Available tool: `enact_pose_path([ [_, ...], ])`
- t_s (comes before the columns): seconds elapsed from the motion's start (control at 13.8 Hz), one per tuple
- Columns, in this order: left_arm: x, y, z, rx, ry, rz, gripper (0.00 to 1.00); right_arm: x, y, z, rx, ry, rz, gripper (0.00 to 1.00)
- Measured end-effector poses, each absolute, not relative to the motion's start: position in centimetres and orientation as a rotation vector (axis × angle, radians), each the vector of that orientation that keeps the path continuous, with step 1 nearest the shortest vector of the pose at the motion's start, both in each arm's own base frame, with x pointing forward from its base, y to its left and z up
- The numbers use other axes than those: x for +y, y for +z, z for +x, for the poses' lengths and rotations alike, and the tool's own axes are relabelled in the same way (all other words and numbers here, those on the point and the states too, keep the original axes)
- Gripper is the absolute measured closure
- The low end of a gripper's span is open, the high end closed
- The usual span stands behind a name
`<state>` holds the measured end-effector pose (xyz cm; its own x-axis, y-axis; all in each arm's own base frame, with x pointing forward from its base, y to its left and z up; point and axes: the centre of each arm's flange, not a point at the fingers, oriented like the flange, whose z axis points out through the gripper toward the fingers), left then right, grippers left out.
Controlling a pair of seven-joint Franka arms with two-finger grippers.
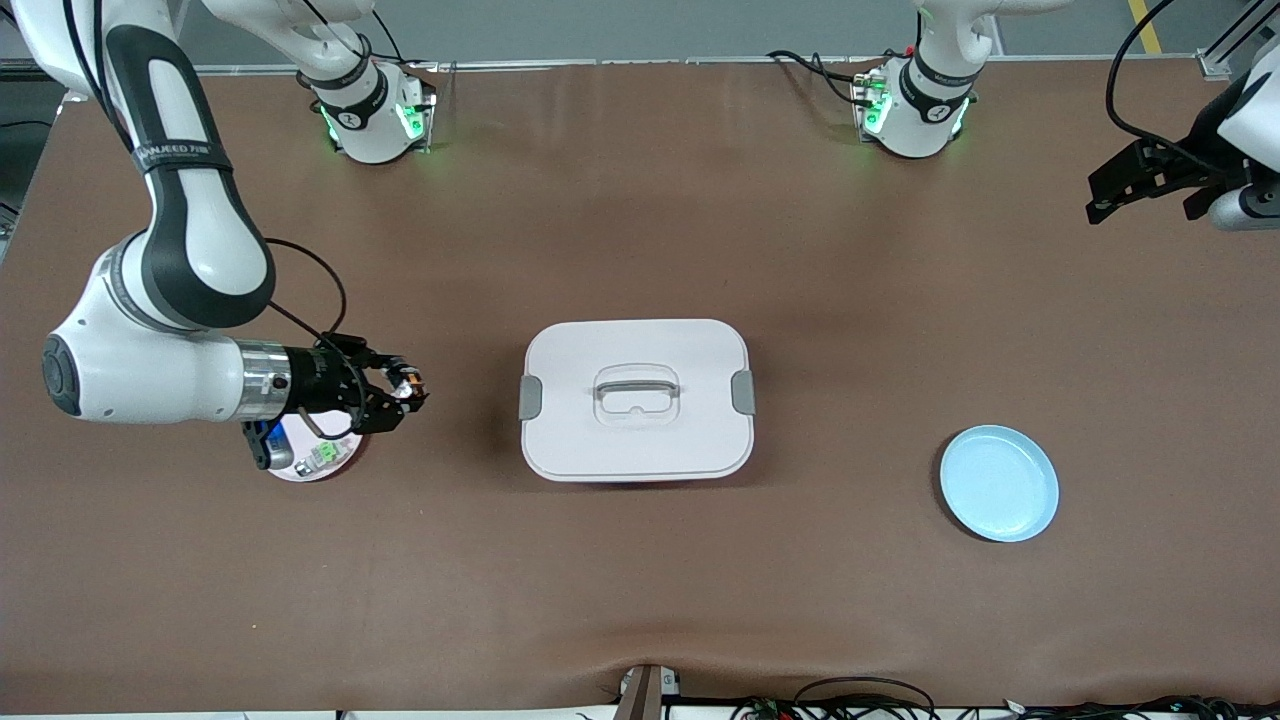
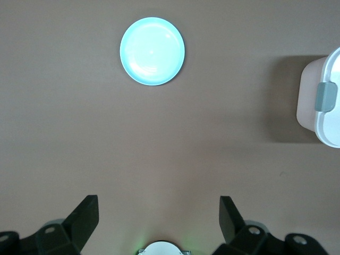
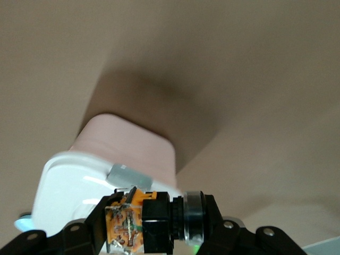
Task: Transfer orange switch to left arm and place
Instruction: 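Carry the switch over the white box while the left gripper reaches toward it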
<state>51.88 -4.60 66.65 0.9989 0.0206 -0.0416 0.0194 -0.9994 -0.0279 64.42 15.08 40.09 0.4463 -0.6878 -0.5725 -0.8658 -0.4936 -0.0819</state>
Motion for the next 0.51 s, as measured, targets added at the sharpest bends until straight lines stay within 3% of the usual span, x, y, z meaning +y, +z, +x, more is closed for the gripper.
enact_pose_path([
  [0.51, -3.9, 67.3, 51.5, -0.053, 0.056, -3.144, 0.0, 29.6, 47.5, 62.5, 1.52, 0.68, -2.186, 0.27],
])
